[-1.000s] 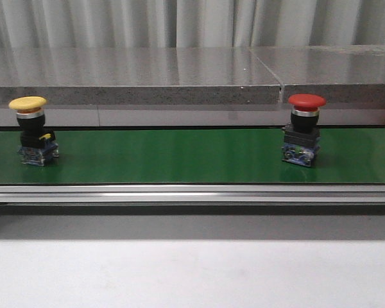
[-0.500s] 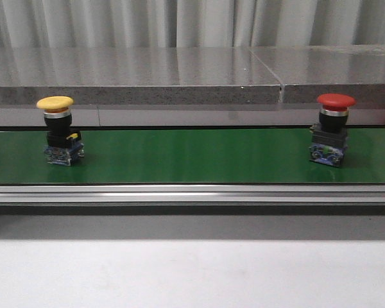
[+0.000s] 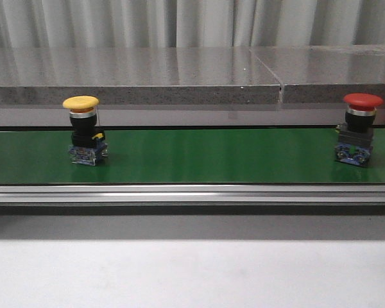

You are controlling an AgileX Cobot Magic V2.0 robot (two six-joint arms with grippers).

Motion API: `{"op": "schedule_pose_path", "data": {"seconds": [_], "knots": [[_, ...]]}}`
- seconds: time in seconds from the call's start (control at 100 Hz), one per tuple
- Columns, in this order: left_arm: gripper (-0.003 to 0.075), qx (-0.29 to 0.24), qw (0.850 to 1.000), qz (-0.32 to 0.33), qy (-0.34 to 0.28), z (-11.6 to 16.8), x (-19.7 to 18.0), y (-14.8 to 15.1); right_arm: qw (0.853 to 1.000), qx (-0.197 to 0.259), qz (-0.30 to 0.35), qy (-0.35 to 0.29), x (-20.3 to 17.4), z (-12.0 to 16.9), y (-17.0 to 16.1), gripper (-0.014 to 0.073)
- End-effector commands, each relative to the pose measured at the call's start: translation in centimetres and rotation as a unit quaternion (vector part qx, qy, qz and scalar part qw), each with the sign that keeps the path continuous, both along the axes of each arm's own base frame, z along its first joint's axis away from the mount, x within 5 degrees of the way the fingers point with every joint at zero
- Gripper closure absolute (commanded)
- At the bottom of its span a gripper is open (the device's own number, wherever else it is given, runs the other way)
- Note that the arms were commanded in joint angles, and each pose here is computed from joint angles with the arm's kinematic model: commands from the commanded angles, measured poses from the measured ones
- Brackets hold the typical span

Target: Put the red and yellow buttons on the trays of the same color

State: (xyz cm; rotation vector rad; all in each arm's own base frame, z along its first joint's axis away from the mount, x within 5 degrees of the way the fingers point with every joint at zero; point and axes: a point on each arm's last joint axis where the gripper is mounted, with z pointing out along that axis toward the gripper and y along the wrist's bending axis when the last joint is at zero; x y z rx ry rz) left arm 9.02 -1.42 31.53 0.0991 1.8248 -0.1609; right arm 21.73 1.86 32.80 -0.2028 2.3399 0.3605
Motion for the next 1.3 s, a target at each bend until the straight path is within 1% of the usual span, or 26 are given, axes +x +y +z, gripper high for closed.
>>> {"op": "schedule_pose_path", "data": {"seconds": [0.0, 0.16, 0.38, 0.57, 0.62, 0.64, 0.69, 0.7, 0.71, 0.74, 0.76, 0.77, 0.81, 0.84, 0.88, 1.0, 1.1, 1.19, 1.29], "knots": [[0.0739, -0.011, 0.999, 0.015, -0.037, 1.3, 0.1, 0.2, 1.0, -0.004, -0.005, -0.014, 1.6, 0.6, -0.1, -0.0051], [0.0739, -0.011, 0.999, 0.015, -0.037, 1.3, 0.1, 0.2, 0.999, -0.015, -0.01, 0.027, 4.2, -1.5, -0.5, -0.0051], [0.0739, -0.011, 0.999, 0.015, -0.037, 1.3, 0.1, 0.2, 0.999, -0.02, -0.036, 0.026, 7.2, -3.6, -1.1, -0.0051], [0.0739, -0.011, 0.999, 0.015, -0.037, 1.3, 0.1, 0.2, 0.997, -0.024, -0.046, 0.053, 9.0, -6.2, -1.4, -0.0045], [0.0739, -0.011, 0.999, 0.015, -0.037, 1.3, 0.1, 0.2, 0.997, -0.024, -0.046, 0.059, 9.2, -6.6, -1.4, -0.0005], [0.0739, -0.011, 0.999, 0.015, -0.037, 1.3, 0.1, 0.2, 0.997, -0.024, -0.046, 0.06, 9.2, -6.7, -1.4, 0.0026], [0.0739, -0.011, 0.999, 0.015, -0.037, 1.3, 0.1, 0.2, 0.997, -0.023, -0.046, 0.061, 9.2, -6.7, -1.4, 0.0127], [0.0739, -0.011, 0.999, 0.015, -0.037, 1.3, 0.1, 0.2, 0.997, -0.023, -0.046, 0.061, 9.2, -6.7, -1.4, 0.0161], [0.0739, -0.011, 0.999, 0.015, -0.037, 1.3, 0.1, 0.2, 0.997, -0.023, -0.045, 0.061, 9.2, -6.6, -1.4, 0.0179], [0.0739, -0.011, 0.999, 0.015, -0.037, 1.3, 0.1, 0.2, 0.997, -0.023, -0.044, 0.06, 9.2, -6.5, -1.4, 0.027], [0.0739, -0.011, 0.999, 0.015, -0.037, 1.3, 0.1, 0.2, 0.997, -0.022, -0.043, 0.059, 9.1, -6.3, -1.3, 0.0306], [0.0739, -0.011, 0.999, 0.015, -0.037, 1.3, 0.1, 0.2, 0.997, -0.022, -0.042, 0.058, 9.2, -6.2, -1.3, 0.0341], [0.0739, -0.011, 0.999, 0.015, -0.037, 1.3, 0.1, 0.2, 0.997, -0.02, -0.036, 0.061, 9.2, -5.8, -1.3, 0.0428], [0.0739, -0.011, 0.999, 0.015, -0.037, 1.3, 0.1, 0.2, 0.997, -0.019, -0.034, 0.06, 9.3, -5.2, -1.3, 0.0468], [0.0739, -0.011, 0.999, 0.015, -0.037, 1.3, 0.1, 0.2, 0.997, -0.014, -0.032, 0.064, 9.4, -4.6, -1.5, 0.0502], [0.0739, -0.011, 0.999, 0.015, -0.037, 1.3, 0.1, 0.2, 0.997, -0.003, -0.051, 0.051, 9.9, -1.7, -3.3, 0.0505], [0.0739, -0.011, 0.999, 0.015, -0.037, 1.3, 0.1, 0.2, 0.996, -0.005, -0.084, 0.013, 10.4, 1.4, -5.9, 0.0505], [0.0739, -0.011, 0.999, 0.015, -0.037, 1.3, 0.1, 0.2, 0.991, -0.011, -0.131, -0.023, 10.4, 3.7, -9.0, 0.0505], [0.0739, -0.011, 0.999, 0.015, -0.037, 1.3, 0.1, 0.2, 0.98, -0.015, -0.19, -0.049, 10.3, 5.2, -12.8, 0.0505]]}}
